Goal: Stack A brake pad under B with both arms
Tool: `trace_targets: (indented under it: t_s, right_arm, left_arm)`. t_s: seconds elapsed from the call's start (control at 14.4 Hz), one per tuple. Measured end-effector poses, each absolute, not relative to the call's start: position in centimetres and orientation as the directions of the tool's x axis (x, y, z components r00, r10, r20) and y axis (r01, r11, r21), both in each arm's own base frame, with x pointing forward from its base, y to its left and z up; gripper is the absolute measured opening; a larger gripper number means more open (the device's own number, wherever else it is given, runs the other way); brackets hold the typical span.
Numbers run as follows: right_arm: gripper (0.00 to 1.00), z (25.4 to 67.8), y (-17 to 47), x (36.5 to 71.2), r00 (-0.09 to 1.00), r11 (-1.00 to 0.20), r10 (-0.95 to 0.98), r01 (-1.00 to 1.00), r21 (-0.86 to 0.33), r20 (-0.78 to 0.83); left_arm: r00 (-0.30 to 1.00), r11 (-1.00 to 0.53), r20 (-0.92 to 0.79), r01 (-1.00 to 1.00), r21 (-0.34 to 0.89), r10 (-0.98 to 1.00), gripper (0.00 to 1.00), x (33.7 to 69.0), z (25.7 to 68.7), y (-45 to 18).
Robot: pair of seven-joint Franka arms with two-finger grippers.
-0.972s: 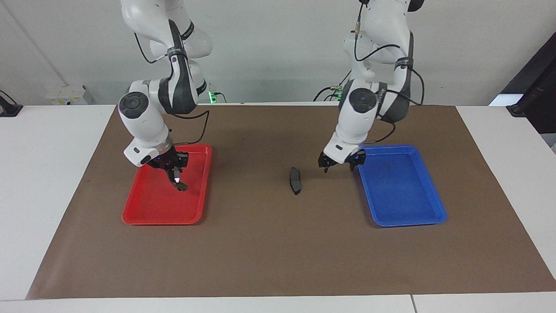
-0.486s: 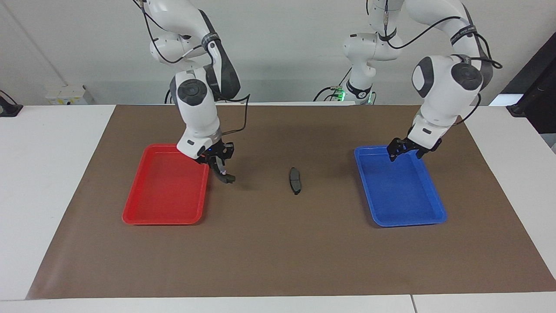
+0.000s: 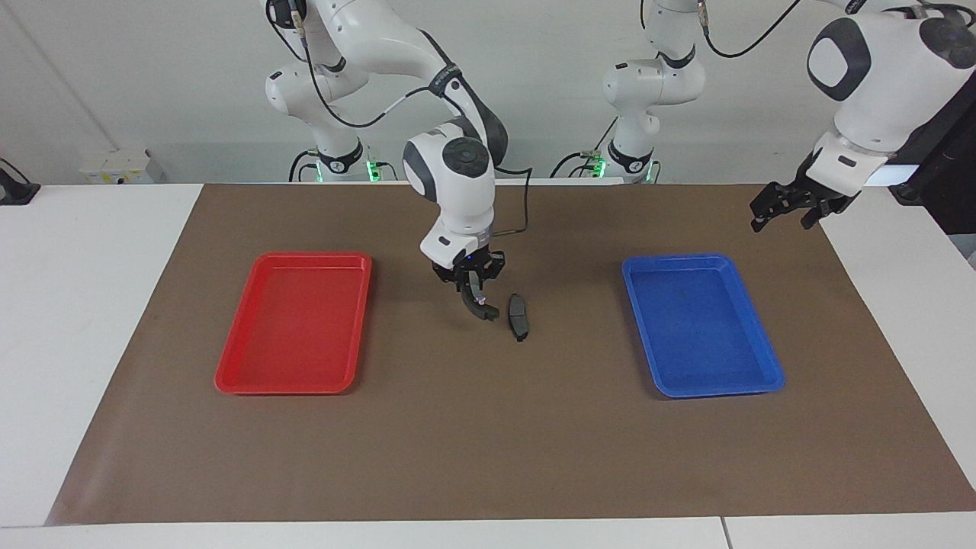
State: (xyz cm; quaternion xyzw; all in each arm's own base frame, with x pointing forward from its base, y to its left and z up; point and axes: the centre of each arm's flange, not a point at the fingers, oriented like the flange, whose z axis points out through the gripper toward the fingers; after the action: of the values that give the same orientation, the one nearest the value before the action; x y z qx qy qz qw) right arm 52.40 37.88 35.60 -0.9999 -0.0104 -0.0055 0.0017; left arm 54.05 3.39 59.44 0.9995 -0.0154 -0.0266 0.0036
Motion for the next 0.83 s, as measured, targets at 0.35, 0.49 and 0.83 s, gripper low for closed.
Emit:
trace_targets:
  t_s: [0.35,0.49,0.83]
  right_arm:
    - [0.44,33.1,41.0,52.3,0.999,-0.999,-0.02,-0.019,-0.027,0.047]
    - [0.44,32.8,41.1,52.5,0.997,-0.998,-0.047,-0.045,-0.038,0.059]
    - [0.44,31.8,41.9,52.3,0.996,-0.998,-0.052,-0.048,-0.048,0.071]
  left_arm:
    - [0.995,-0.999,-0.095,-0.043,0.011,-0.044,1.0,54.0,60.5,2.9]
    - [0.994,-0.999,-0.103,-0.046,0.012,-0.047,1.0,54.1,60.1,2.8]
    - [0.993,-0.999,-0.104,-0.047,0.012,-0.048,1.0,54.1,60.1,2.7]
